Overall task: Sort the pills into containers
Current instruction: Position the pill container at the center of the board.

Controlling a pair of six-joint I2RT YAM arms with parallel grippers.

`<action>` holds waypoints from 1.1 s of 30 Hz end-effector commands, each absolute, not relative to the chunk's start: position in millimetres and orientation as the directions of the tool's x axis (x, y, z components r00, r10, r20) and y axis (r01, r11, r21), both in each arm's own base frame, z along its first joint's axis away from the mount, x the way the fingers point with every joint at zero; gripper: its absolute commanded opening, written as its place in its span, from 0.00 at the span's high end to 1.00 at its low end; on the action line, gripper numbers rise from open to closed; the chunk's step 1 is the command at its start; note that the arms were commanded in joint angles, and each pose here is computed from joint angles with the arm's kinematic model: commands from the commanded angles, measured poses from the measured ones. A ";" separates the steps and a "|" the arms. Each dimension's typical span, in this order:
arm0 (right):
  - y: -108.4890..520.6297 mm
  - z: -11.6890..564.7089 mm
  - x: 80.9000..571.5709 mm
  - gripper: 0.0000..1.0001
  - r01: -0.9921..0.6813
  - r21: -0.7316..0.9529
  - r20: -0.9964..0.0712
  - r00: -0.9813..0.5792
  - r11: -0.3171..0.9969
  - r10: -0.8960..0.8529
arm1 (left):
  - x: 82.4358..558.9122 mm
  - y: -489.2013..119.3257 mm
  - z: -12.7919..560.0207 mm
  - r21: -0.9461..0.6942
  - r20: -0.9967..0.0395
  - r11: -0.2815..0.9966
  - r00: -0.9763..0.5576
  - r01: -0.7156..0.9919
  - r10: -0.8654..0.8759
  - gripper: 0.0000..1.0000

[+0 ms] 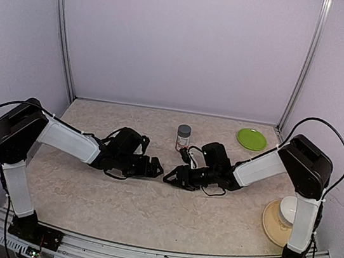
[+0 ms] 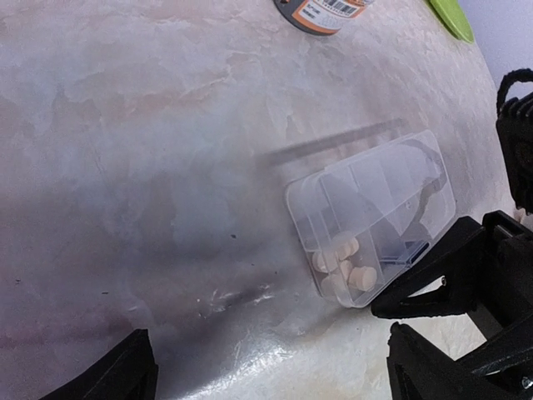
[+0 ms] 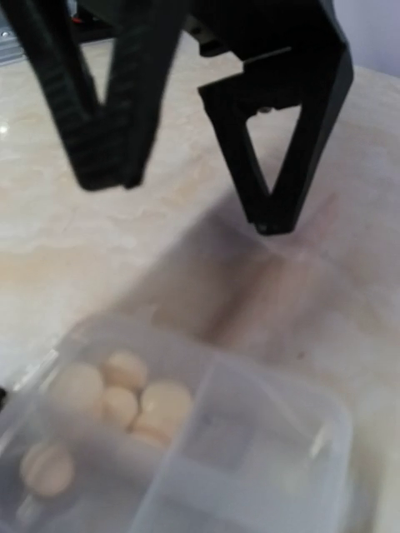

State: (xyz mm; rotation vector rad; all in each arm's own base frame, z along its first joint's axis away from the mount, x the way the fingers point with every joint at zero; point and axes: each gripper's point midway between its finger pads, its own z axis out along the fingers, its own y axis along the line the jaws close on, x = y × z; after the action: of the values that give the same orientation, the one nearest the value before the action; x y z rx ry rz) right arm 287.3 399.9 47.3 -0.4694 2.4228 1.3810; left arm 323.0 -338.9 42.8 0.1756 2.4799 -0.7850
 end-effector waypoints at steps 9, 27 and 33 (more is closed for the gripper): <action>380.3 99.3 289.1 0.28 -0.540 0.669 -0.552 -0.821 0.511 -0.145 | 328.6 -317.5 65.3 -0.481 -0.579 0.836 -0.812 0.263 -0.077 0.01; 285.2 53.8 341.1 0.13 -0.395 0.578 -0.542 -0.840 0.714 -0.026 | 346.8 -284.2 124.2 -0.416 -0.698 0.871 -0.705 0.261 -0.122 0.01; 288.3 40.1 351.7 0.12 -0.380 0.566 -0.537 -0.844 0.731 -0.023 | 346.5 -276.0 132.8 -0.412 -0.710 0.876 -0.691 0.252 -0.135 0.01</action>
State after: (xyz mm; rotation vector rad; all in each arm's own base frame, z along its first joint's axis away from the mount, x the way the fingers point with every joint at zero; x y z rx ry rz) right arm 338.9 288.3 46.4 -0.3212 2.4268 0.9867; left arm 347.9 -287.7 128.8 0.0840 2.2598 -0.6693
